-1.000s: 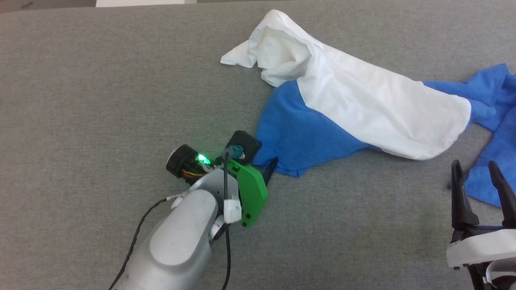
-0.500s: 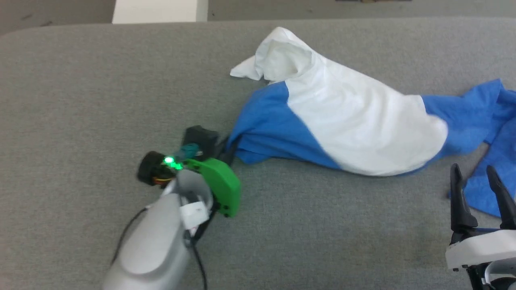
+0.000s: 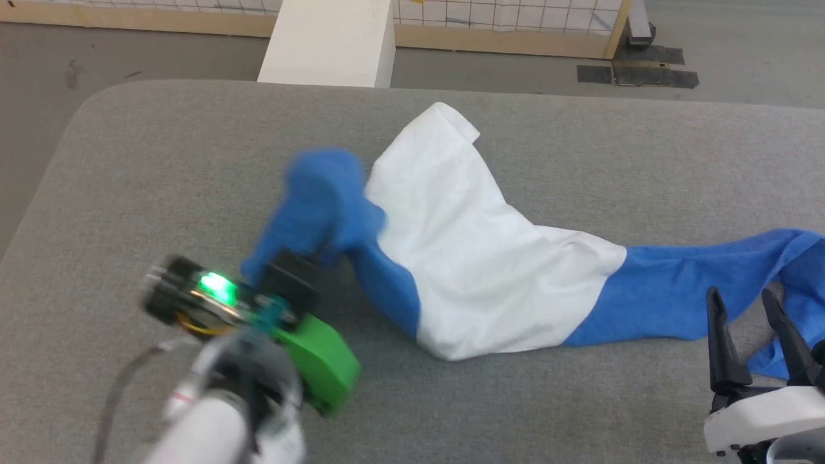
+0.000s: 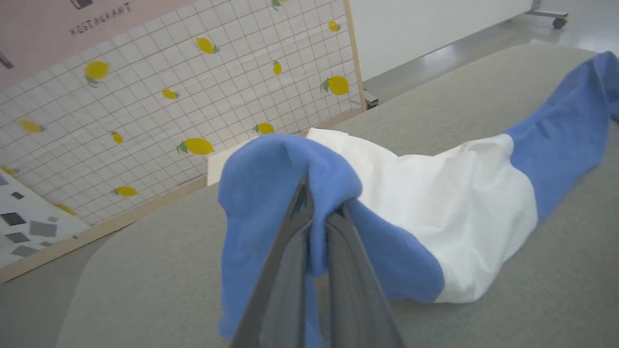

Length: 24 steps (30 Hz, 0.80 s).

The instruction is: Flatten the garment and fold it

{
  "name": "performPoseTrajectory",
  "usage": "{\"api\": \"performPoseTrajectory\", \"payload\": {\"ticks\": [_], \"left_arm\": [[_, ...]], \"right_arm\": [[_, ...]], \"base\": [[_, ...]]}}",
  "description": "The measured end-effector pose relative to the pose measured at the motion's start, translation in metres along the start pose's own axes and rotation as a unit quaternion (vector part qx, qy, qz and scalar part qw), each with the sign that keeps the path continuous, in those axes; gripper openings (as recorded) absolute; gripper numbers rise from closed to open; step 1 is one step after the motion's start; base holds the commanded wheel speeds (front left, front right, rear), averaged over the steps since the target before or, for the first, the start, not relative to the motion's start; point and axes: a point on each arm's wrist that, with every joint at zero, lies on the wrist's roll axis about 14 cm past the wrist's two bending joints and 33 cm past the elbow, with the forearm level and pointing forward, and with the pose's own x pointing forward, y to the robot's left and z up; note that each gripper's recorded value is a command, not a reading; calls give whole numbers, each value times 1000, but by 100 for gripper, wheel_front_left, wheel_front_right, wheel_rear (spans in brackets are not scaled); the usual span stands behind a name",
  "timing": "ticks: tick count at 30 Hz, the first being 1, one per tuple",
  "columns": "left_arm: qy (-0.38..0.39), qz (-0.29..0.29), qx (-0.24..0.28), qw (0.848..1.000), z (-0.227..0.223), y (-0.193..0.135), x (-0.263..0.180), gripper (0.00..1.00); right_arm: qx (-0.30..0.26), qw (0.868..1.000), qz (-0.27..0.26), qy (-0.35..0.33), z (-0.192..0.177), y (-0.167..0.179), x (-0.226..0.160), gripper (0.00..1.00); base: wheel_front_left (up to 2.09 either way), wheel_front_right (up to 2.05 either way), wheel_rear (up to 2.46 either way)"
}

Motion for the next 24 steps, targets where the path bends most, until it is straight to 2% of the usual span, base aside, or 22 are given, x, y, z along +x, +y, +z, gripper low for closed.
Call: {"api": "performPoseTrajectory", "payload": {"ticks": [3,6,8,9,10,11,14,17,20,24], "left_arm": [[40,-99,-27,994,-23,-65,-4,0],[107,-180,-58,976,-61,-122,-11,0],[154,-211,-73,963,-88,-147,-19,0],[169,-216,-82,958,-97,-153,-20,14],[182,-224,-87,953,-105,-160,-22,47],[185,-224,-99,952,-108,-163,-20,100],[168,-202,-131,956,-105,-160,-9,100],[136,-151,-166,965,-93,-134,4,100],[93,-77,-182,976,-76,-88,12,100],[91,15,-139,986,-81,-20,4,100]], "right_arm": [[1,1000,7,3,-2,5,2,100],[2,1000,10,12,-7,7,2,100],[2,1000,10,18,-10,7,2,100],[2,1000,9,19,-11,6,2,100],[2,1000,7,22,-12,5,2,100],[1,1000,5,25,-13,4,2,100],[1,1000,0,31,-17,0,2,100],[1,999,-2,33,-18,-1,2,100],[2,999,4,32,-18,3,3,100],[4,999,14,33,-18,10,4,100]], "base": [[0,0,0],[0,0,0],[0,0,0],[0,0,0],[0,0,0],[0,0,0],[0,0,0],[0,0,0],[0,0,0],[0,0,0]]}}
